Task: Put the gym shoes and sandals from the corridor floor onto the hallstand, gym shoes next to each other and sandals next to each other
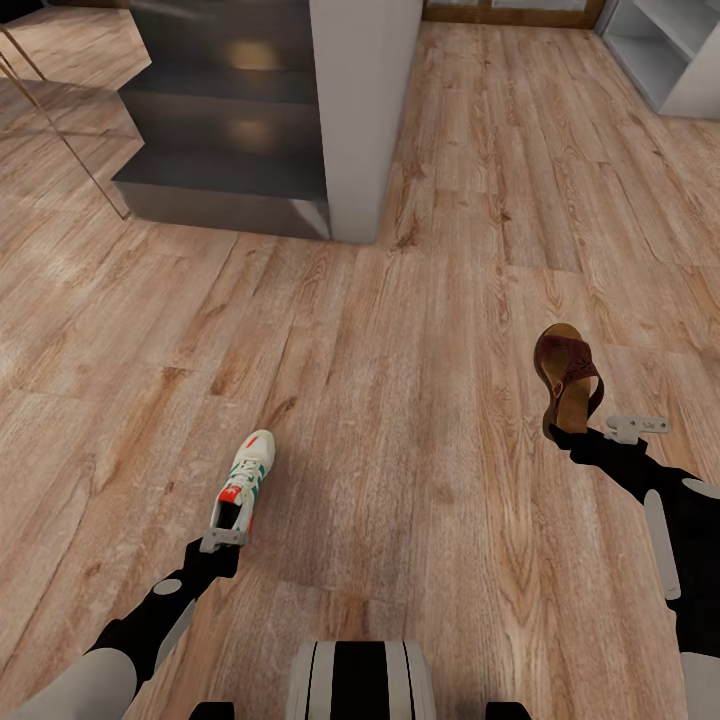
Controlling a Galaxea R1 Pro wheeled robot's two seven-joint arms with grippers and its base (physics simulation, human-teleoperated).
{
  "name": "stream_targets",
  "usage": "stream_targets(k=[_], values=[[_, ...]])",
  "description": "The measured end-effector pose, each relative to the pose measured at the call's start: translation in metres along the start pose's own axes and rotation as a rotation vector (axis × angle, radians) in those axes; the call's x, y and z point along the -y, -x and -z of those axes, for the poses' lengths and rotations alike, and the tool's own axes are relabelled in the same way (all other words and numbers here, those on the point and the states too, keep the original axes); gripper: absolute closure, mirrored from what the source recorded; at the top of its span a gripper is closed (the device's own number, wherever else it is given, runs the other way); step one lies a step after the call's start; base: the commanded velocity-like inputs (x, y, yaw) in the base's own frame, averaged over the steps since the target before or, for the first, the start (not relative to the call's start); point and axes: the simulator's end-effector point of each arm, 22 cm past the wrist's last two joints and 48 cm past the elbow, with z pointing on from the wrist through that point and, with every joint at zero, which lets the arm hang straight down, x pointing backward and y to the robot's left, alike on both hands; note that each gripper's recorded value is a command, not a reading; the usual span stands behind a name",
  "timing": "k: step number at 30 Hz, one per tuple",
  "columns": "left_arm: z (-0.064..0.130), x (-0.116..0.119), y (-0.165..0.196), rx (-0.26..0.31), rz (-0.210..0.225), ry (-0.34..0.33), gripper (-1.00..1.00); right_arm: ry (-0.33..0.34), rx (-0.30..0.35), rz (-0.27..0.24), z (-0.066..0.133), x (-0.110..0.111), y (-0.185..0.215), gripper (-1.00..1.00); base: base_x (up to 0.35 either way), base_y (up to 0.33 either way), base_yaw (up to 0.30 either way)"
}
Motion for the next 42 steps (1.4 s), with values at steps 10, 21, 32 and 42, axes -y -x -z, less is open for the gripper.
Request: stream_targets(k=[10,21,32,42], values=[[0.009,-0.003,0.021,0.035,0.000,0.006,1.00,0.003,0.037,-0.004,0.012,0.000,0.021,1.00,0.000,0.000,0.000],[0.020,-0.007,0.045,0.075,0.002,0.015,1.00,0.002,0.082,-0.003,0.029,0.002,0.046,1.00,0.000,0.000,0.000],[0.036,-0.028,0.063,0.111,0.026,0.116,1.00,-0.060,0.138,-0.021,0.056,0.032,0.058,1.00,0.000,0.000,-0.081],[0.062,-0.024,0.019,0.098,0.095,0.128,1.00,-0.127,0.111,0.007,0.102,0.062,-0.082,1.00,0.000,0.000,-0.150]])
